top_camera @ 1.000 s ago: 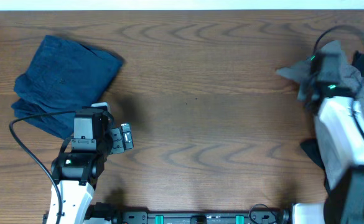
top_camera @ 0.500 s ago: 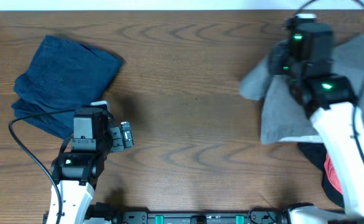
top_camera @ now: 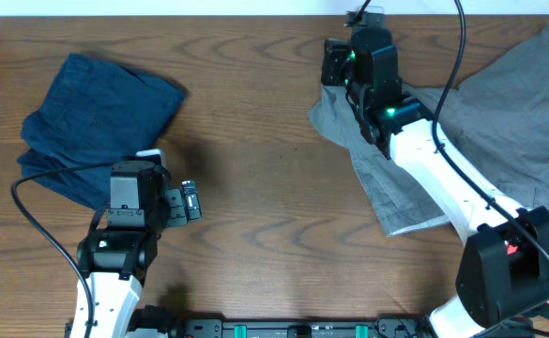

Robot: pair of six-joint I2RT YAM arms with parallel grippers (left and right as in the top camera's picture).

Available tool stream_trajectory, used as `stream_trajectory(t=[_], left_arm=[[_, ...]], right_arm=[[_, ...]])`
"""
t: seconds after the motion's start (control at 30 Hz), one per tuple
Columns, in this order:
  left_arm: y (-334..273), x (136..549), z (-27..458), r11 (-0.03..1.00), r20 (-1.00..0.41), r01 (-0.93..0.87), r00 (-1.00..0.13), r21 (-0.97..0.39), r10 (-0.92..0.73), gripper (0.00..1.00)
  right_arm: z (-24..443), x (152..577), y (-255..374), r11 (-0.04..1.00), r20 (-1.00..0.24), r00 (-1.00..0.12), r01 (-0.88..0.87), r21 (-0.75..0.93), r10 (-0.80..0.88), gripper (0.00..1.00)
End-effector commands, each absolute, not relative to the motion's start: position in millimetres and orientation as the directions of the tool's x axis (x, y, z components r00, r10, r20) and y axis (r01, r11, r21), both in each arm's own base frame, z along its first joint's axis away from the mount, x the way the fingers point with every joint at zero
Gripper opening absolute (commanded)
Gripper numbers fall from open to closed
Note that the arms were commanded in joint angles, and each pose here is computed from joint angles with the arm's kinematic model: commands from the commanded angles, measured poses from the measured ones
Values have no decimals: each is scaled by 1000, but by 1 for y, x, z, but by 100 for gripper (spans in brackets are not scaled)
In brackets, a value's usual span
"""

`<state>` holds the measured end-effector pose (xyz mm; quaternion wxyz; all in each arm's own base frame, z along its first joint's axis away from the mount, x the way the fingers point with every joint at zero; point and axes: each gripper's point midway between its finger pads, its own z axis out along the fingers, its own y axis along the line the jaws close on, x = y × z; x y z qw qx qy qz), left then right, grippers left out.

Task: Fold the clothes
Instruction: 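Drag the grey garment with the right gripper toward table center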

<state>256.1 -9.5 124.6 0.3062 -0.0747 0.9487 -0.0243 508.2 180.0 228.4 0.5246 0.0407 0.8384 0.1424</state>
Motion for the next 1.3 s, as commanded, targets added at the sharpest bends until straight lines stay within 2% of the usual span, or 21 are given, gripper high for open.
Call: stream_trajectory(t=[0.0, 0.1, 0.2, 0.3, 0.4, 0.47, 0.53, 0.73, 0.97, 1.03, 1.1, 1.13, 1.23, 1.27], left_arm=[[-8, 261, 134, 981, -593, -156, -781, -116, -195, 98], [-8, 261, 135, 961, -584, -222, -763, -168, -278, 98], [-8, 262, 135, 945, -576, -260, -749, -197, -326, 98], [-9, 266, 138, 927, -580, -293, -723, -234, -375, 98], [-9, 268, 140, 906, -574, -328, -701, -267, -423, 98], [-9, 268, 140, 899, -571, -338, -695, -277, -437, 98], [-9, 268, 140, 899, -571, -339, -695, -277, -438, 98], [-9, 268, 140, 899, -572, -338, -694, -278, -438, 98], [-9, 268, 140, 899, -571, -338, -695, -277, -437, 98], [-9, 268, 140, 899, -571, -339, -695, -277, -438, 98], [-9, 268, 140, 899, -571, -339, -695, -277, -438, 98], [-9, 268, 140, 899, -571, -338, -695, -277, -437, 98], [-9, 268, 140, 899, -570, -339, -695, -277, -437, 98], [-9, 268, 140, 899, -571, -338, -695, -277, -437, 98]], right_arm=[[226, 510, 163, 955, -854, -448, -2, 298, 265, 46], [201, 493, 145, 984, -819, -550, 34, 175, 164, 59], [168, 458, 109, 991, -712, -694, 127, 32, 112, 76], [137, 417, 94, 996, -539, -842, 64, -67, 18, 82], [106, 355, 84, 989, -263, -959, -76, -131, -108, 81], [95, 325, 75, 982, -143, -983, -93, -163, -117, 82], [88, 308, 71, 977, -77, -989, -111, -182, -127, 84], [54, 273, 63, 967, 35, -989, -148, -208, -144, 85], [15, 235, 74, 979, 114, -984, -155, -132, -140, 82], [9, 233, 74, 980, 97, -988, -130, -153, -116, 80], [3, 236, 74, 979, 64, -993, -104, -174, -94, 71], [0, 237, 75, 980, 44, -996, -90, -178, -83, 61], [-6, 239, 82, 983, 13, -997, -75, -167, -74, 16], [-6, 239, 85, 983, 7, -997, -82, -163, -82, 5]])
